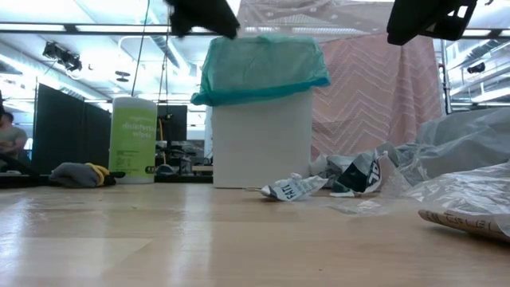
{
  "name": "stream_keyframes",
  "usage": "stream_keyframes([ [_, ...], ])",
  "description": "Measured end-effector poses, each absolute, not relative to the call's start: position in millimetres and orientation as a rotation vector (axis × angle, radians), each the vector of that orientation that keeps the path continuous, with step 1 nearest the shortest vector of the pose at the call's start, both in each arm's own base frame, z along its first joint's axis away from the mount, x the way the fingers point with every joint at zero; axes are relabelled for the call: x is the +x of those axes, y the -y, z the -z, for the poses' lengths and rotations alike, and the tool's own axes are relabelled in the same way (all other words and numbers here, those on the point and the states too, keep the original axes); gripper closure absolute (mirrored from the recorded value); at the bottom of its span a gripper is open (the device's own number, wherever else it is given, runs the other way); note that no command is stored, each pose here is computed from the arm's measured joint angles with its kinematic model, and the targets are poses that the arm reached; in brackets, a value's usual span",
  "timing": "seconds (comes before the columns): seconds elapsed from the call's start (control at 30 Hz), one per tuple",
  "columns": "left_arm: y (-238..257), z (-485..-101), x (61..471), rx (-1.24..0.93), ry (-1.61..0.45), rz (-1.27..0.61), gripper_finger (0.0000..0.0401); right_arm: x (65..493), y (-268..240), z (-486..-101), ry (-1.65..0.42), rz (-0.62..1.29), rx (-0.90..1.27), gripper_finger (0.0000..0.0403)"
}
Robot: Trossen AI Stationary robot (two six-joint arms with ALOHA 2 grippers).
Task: Place trash/remove bag and relplace
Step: Put the white paper into the trash bin
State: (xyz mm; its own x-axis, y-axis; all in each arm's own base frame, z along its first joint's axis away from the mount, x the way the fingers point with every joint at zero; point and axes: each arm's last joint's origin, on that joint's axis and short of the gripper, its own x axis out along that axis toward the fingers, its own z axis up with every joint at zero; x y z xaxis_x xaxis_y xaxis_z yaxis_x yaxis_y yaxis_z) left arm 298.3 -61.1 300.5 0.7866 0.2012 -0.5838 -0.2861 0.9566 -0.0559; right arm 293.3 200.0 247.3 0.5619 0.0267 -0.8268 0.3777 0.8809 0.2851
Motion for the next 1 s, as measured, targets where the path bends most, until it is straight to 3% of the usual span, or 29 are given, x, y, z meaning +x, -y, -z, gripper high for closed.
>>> stream_keyframes([
  [0.4,67.1,-197.2,309.7,-0.341,-0.513,-0.293,0.0304,298.0,-192.7,-247.7,-0.927,0.261,0.463,0.0383],
  [1.0,95.4,-122.6,343.8,-0.346,-0.557,-0.256,0.0304,300.1,-190.6,-248.0,-0.920,0.271,0.484,0.0383],
])
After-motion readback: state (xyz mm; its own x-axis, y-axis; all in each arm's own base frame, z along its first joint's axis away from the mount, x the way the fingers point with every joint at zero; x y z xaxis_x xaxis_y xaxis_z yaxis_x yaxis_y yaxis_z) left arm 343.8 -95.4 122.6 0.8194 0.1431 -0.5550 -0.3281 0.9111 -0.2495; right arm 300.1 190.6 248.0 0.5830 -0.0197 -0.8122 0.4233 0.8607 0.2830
